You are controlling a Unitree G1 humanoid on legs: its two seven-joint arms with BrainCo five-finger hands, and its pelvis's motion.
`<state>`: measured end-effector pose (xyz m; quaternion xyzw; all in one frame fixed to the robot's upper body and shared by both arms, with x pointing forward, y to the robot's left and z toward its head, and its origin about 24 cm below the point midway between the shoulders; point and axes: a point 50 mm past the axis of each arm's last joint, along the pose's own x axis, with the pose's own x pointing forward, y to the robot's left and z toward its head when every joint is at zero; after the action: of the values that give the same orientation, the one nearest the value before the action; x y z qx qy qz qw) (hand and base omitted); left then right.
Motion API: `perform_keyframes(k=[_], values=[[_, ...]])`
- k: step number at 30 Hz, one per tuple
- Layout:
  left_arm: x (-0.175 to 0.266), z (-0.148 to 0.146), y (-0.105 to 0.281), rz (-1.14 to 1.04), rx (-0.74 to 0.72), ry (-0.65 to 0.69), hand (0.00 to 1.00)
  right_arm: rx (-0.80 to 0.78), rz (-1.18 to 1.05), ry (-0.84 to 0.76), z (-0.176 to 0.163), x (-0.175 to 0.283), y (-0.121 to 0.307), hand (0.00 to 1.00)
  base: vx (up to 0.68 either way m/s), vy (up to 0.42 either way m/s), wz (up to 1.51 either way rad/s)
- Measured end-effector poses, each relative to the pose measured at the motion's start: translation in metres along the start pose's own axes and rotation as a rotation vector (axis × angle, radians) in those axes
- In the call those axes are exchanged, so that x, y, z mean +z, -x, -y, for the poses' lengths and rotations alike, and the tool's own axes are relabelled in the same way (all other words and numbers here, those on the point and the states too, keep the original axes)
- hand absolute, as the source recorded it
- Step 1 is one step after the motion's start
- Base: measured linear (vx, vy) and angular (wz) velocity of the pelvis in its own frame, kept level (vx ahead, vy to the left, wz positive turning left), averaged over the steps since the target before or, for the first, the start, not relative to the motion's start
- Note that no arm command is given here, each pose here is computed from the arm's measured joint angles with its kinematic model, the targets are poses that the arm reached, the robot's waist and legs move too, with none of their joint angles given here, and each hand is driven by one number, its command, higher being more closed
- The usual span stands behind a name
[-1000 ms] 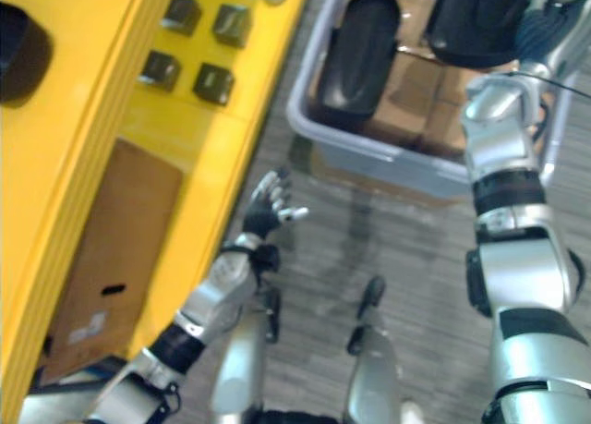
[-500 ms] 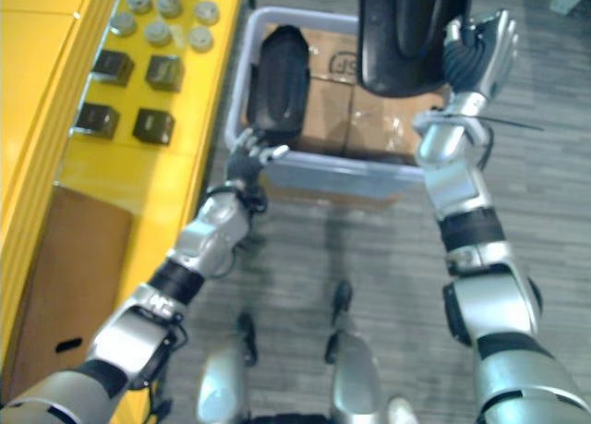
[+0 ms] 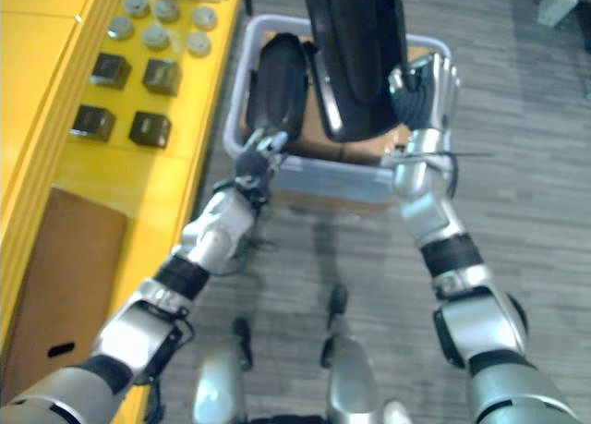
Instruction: Walk over and take plastic housings, then place them on the shelf
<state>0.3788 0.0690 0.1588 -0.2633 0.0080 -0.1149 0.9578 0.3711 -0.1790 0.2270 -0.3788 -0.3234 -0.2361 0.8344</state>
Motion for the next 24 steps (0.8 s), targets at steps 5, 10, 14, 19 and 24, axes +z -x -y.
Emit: perform_keyframes(k=[5,10,14,19,24], values=[[0.001,0.002,-0.001,0.004,-0.004,-0.006,0.0,0.027,0.013,-0.006,-0.005,-0.001,0.011,1.0,0.01,0.048,0.02],[-0.001,0.004,0.0,0.005,-0.004,-0.031,0.0,0.099,0.083,0.011,-0.018,0.004,0.031,1.0,0.0,0.017,0.01],[-0.003,0.004,0.0,0.006,-0.003,-0.09,0.0,0.132,0.12,0.006,-0.024,0.007,0.044,1.0,-0.03,0.03,-0.01],[-0.008,0.0,-0.001,-0.012,0.018,-0.101,0.0,0.146,0.117,0.003,-0.026,0.008,0.047,1.0,-0.01,0.029,0.0],[-0.011,-0.007,-0.001,-0.015,0.065,-0.144,0.0,0.138,0.115,0.002,-0.026,0.007,0.048,1.0,-0.01,0.031,0.0]])
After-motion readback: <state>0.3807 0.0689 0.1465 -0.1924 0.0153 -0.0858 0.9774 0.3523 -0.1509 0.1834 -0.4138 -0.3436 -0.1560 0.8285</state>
